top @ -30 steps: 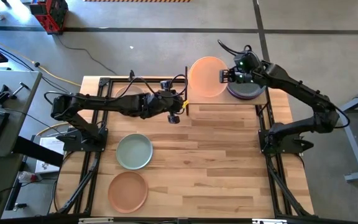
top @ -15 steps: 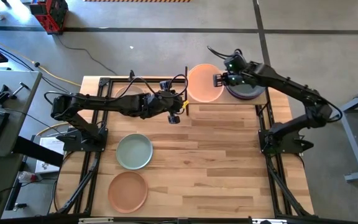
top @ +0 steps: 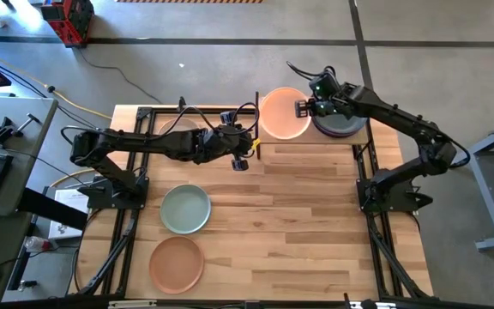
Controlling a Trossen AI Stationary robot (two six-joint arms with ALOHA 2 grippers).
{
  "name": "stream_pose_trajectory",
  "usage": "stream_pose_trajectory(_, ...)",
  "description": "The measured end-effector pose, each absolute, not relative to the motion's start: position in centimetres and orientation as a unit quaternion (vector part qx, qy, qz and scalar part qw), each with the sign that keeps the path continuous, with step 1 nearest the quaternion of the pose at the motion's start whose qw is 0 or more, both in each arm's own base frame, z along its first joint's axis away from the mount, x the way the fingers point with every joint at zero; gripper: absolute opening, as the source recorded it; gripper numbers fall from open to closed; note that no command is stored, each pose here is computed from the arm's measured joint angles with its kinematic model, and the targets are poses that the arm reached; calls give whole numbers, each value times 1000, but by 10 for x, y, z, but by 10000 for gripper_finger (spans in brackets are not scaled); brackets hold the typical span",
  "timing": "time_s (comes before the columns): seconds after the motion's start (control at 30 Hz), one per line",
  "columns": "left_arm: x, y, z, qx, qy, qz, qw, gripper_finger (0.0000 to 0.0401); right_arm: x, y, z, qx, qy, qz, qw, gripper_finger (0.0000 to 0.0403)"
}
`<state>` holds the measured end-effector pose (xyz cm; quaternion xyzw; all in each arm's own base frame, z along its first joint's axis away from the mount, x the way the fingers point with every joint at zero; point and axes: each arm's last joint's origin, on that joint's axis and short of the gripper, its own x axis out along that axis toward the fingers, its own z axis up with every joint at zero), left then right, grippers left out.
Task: Place and stack plates onto a shelf
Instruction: Put the light brown plate on the shelf, then stack the white plate on top of the light brown plate on the shelf
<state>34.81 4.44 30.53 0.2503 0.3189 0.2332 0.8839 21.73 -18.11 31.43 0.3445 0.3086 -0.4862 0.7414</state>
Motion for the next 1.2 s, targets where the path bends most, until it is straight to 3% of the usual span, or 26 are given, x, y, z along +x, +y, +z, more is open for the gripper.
stream_pose_trajectory(0.63,348,44,305,250,318,232,885,122,220,-181,316,328,314,-463,761,2)
stream_pose_trajectory(0.97,348,44,305,249,319,232,884,122,219,-182,316,327,304,-485,752,67)
stream_pose_trajectory(1.2,342,45,297,227,360,251,869,122,218,-181,320,332,294,-475,760,78)
